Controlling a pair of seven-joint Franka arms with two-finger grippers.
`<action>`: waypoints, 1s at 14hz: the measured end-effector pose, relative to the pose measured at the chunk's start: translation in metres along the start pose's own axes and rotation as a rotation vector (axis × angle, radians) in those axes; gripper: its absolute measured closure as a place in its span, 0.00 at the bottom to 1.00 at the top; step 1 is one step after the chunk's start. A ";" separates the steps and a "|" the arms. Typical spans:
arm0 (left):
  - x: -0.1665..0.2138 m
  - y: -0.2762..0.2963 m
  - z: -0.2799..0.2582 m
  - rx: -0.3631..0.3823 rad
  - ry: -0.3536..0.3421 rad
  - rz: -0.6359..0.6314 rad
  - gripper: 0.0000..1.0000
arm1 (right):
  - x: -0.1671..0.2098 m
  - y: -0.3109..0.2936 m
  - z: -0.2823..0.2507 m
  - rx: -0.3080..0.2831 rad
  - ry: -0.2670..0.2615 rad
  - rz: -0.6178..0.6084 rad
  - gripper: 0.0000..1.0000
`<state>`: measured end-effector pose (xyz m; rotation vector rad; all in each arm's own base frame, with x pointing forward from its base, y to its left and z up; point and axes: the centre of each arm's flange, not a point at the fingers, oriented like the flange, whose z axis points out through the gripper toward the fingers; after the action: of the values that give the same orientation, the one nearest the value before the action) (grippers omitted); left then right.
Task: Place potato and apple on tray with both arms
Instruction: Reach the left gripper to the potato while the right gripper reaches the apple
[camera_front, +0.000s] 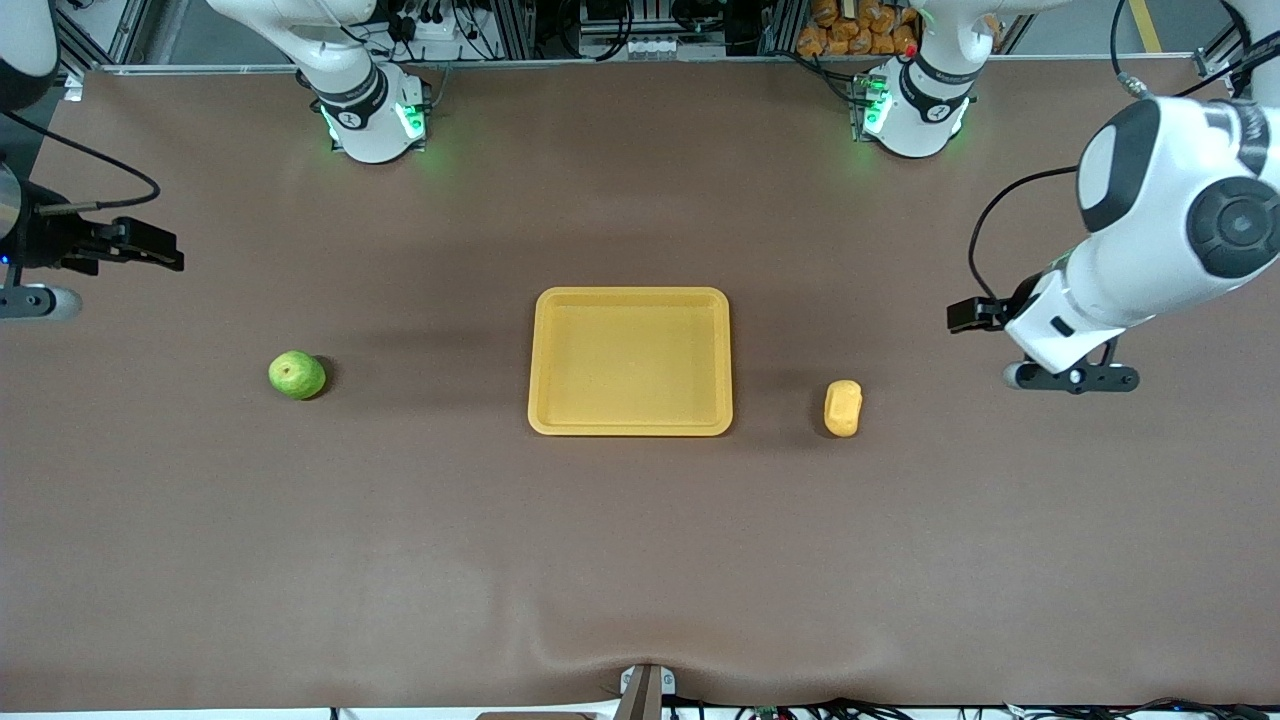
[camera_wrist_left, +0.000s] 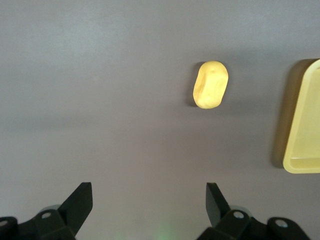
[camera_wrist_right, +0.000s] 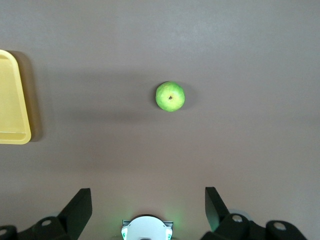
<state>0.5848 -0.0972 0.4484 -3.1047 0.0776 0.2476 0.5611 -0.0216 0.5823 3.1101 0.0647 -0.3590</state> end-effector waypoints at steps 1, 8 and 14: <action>0.003 0.004 0.012 -0.002 0.000 0.007 0.00 | 0.004 0.003 0.006 0.003 -0.012 0.003 0.00; 0.022 0.052 0.079 -0.024 0.065 0.083 0.00 | 0.036 0.018 0.041 0.013 -0.030 0.015 0.00; 0.036 0.069 0.127 -0.045 0.094 0.106 0.00 | 0.064 0.029 0.079 0.022 -0.057 0.026 0.00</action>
<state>0.5963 -0.1644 0.3163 -3.1604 0.2417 0.1069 0.6070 -0.0496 0.4907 3.1170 0.0205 -0.4506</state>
